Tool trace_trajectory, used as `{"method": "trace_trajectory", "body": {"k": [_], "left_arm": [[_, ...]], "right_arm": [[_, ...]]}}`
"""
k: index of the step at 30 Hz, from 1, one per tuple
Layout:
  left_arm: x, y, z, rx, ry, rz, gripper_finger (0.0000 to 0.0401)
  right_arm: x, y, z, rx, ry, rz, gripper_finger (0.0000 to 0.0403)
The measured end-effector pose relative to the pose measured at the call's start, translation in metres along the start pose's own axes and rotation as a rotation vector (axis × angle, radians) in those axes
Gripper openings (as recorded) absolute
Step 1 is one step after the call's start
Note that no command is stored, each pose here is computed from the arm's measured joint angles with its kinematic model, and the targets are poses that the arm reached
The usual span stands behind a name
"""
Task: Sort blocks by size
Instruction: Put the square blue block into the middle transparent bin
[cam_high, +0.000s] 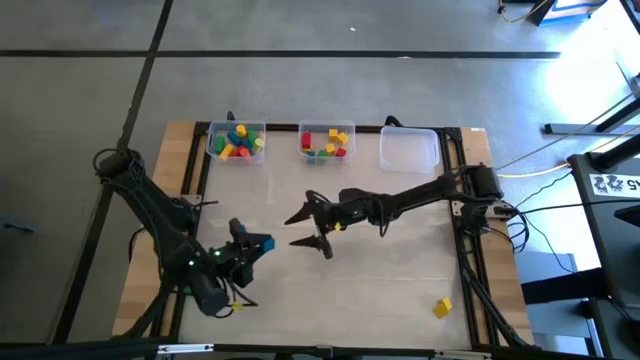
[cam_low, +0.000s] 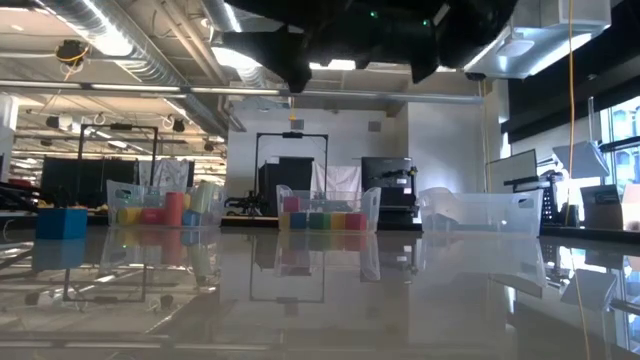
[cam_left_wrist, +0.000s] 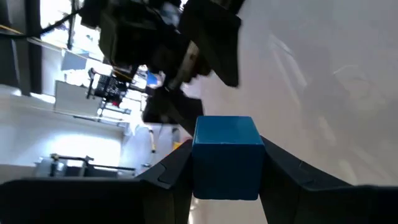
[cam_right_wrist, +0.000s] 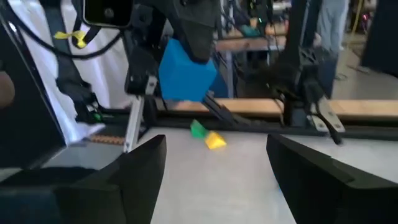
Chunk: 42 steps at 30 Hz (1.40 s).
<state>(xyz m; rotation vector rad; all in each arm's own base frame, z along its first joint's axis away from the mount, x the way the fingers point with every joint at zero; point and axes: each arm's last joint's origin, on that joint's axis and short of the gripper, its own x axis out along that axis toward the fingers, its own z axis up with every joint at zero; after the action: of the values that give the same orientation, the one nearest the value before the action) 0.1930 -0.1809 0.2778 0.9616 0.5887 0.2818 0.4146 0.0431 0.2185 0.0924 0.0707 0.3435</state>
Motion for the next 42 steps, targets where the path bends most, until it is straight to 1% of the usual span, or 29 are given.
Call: {"method": "trace_trajectory", "body": {"k": [5, 10, 15, 18, 21, 27, 31, 36, 39, 40, 42], "left_arm": [[0.014, 0.008, 0.010, 0.034, -0.012, 0.026, 0.0133], [0.028, 0.016, 0.017, 0.043, -0.027, 0.005, 0.0133], [0.039, 0.023, 0.022, 0.055, -0.050, -0.004, 0.0134], [0.044, 0.027, 0.026, 0.062, -0.083, -0.026, 0.0134], [0.047, 0.029, 0.027, 0.084, -0.090, -0.025, 0.0134], [0.048, 0.030, 0.026, 0.104, -0.083, -0.023, 0.0134], [0.048, 0.030, 0.026, 0.118, -0.084, -0.022, 0.0134], [0.048, 0.030, 0.026, 0.124, -0.085, -0.024, 0.0134], [0.048, 0.030, 0.026, 0.156, -0.083, -0.024, 0.0136], [0.048, 0.029, 0.026, 0.174, -0.083, -0.025, 0.0139], [0.048, 0.029, 0.026, 0.182, -0.084, -0.026, 0.0148]], "right_arm": [[0.003, -0.001, -0.003, 0.007, -0.048, 0.018, 0.0282], [0.004, 0.005, 0.003, -0.009, -0.111, 0.049, 0.0282], [0.007, 0.010, 0.009, -0.010, -0.125, 0.091, 0.0282], [0.008, 0.013, 0.012, -0.015, -0.133, 0.121, 0.0282], [0.010, 0.014, 0.018, -0.022, -0.146, 0.161, 0.0282], [0.011, 0.015, 0.022, -0.022, -0.153, 0.178, 0.0279], [0.011, 0.015, 0.022, -0.015, -0.154, 0.180, 0.0254], [0.011, 0.014, 0.022, -0.013, -0.154, 0.179, 0.0187], [0.011, 0.014, 0.022, 0.008, -0.148, 0.183, 0.0149], [0.011, 0.014, 0.021, 0.010, -0.143, 0.183, 0.0142], [0.011, 0.014, 0.021, 0.003, -0.144, 0.183, 0.0140]]}}
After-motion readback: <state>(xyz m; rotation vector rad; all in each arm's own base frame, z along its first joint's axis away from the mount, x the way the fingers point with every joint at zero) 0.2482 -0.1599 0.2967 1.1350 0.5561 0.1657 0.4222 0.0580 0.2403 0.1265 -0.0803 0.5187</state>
